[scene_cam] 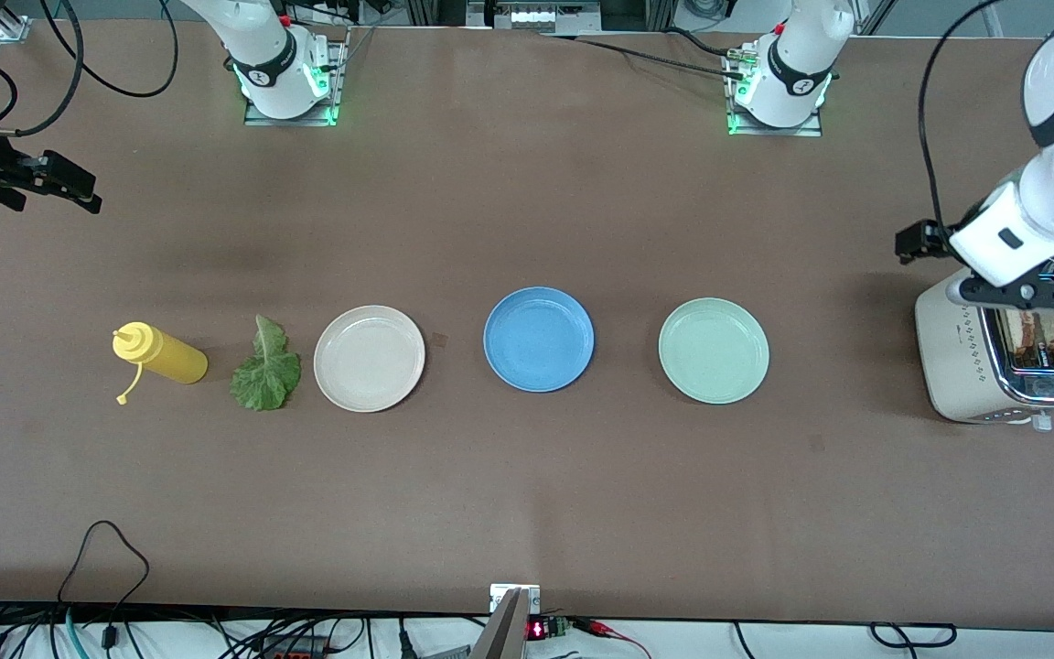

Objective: Make sandwich in blue plate with both arms
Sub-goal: 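Reach the left gripper down into the toaster and grasp a bread slice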

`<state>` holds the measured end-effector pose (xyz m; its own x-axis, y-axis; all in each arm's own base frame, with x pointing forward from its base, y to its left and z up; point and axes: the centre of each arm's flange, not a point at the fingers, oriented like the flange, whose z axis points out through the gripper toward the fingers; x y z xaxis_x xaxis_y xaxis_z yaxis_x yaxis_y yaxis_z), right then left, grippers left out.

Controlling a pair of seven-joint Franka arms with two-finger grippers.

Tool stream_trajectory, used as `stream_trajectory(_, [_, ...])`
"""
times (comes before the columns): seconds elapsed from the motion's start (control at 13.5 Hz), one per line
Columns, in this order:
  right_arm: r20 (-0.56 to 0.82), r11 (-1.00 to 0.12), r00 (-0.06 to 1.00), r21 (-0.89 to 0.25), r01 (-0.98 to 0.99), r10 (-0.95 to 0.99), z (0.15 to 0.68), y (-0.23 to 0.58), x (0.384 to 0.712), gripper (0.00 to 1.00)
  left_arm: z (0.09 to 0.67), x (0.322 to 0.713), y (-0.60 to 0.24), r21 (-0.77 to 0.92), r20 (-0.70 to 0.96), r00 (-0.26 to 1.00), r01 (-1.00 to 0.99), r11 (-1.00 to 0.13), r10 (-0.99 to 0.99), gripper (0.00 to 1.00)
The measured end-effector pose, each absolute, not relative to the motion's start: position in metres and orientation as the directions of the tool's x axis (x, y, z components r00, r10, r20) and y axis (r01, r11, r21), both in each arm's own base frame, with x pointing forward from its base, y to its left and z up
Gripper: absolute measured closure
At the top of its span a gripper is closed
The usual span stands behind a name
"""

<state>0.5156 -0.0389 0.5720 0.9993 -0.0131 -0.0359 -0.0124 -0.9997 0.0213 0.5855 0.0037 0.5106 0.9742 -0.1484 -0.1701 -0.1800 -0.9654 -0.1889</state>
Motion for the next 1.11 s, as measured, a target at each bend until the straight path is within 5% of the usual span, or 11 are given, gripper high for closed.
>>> stream_trajectory(0.3, [-0.035,-1.0,0.999,0.021,-0.013,-0.014,0.572,-0.039,0.516,0.0,0.462,0.606,0.064,-0.329,-0.234,0.96,-0.228,-0.917,-0.155,0.03])
stream_trajectory(0.66, [-0.035,-1.0,0.999,0.021,-0.014,-0.015,0.573,-0.04,0.516,0.0,0.382,0.597,0.153,-0.302,-0.205,0.963,-0.23,-0.925,-0.173,0.12])
stream_trajectory(1.11, [-0.034,-1.0,0.999,0.021,-0.014,-0.015,0.573,-0.04,0.516,0.0,0.358,0.583,0.164,-0.282,-0.23,0.958,-0.234,-0.93,-0.172,0.62])
